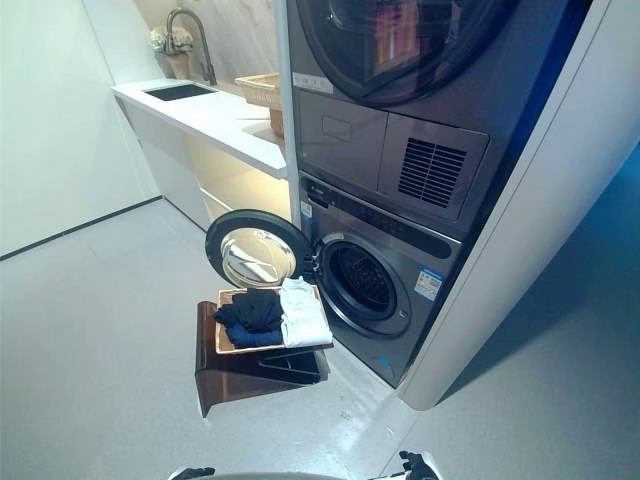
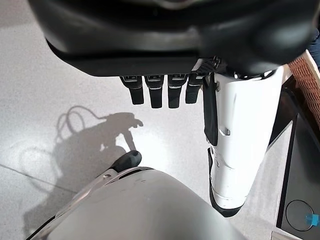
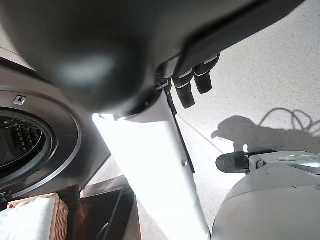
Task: Pick up the clothes and place them into the washing machine
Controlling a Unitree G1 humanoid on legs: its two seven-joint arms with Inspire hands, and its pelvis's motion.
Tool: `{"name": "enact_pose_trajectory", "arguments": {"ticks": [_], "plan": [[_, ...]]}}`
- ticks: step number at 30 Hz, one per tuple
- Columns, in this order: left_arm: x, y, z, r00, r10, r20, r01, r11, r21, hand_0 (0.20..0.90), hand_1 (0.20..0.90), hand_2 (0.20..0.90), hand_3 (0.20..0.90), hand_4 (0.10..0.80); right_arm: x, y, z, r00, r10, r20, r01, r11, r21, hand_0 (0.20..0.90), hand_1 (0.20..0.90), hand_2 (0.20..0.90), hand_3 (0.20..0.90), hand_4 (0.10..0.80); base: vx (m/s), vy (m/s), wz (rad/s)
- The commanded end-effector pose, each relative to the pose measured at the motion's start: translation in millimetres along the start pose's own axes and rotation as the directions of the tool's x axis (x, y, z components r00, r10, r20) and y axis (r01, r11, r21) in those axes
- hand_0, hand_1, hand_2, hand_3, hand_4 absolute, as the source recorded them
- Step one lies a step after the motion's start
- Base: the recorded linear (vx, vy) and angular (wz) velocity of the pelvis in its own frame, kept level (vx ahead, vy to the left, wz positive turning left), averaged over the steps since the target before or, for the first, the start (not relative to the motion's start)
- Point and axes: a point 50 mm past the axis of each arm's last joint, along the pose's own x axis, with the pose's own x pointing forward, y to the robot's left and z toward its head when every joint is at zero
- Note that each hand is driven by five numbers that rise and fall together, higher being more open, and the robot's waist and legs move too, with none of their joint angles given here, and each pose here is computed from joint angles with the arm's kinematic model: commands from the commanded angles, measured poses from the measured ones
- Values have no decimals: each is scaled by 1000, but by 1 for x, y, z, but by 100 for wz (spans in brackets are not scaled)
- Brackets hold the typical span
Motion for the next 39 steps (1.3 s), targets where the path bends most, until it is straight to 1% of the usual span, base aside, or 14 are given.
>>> {"name": "enact_pose_trajectory", "arguments": {"ticks": [1,16,29,31,33,35,39], "plan": [[1,-20,26,998,-39,56,40,999,-3,900,900,900,900,800,3,-18,-2,999,-25,-34,23,996,-85,900,900,900,900,800,0,0,0],[2,-14,30,998,-16,63,17,1000,-17,900,900,900,900,800,5,-29,1,998,-63,-29,62,998,-33,900,900,900,900,800,-5,-23,0],[3,-7,46,995,15,104,-6,995,-95,900,900,900,900,800,7,-48,7,991,-134,-10,135,991,24,900,900,900,900,800,9,-129,2],[3,-4,51,992,35,120,-20,991,-130,900,900,900,900,800,6,-57,4,986,-166,-16,167,984,57,900,900,900,900,800,1,-196,6],[3,-3,58,989,52,137,-31,987,-155,900,900,900,900,800,6,-62,1,982,-184,-31,186,981,53,900,900,900,900,800,-1,-79,22],[3,-5,54,992,49,119,-25,981,-192,900,900,900,900,800,5,-69,-4,978,-200,-58,203,979,33,900,900,900,900,800,120,26,17],[3,-10,45,995,44,94,-24,978,-206,900,900,900,900,800,4,-74,-9,973,-219,-73,220,975,17,900,900,900,900,800,212,62,14]]}}
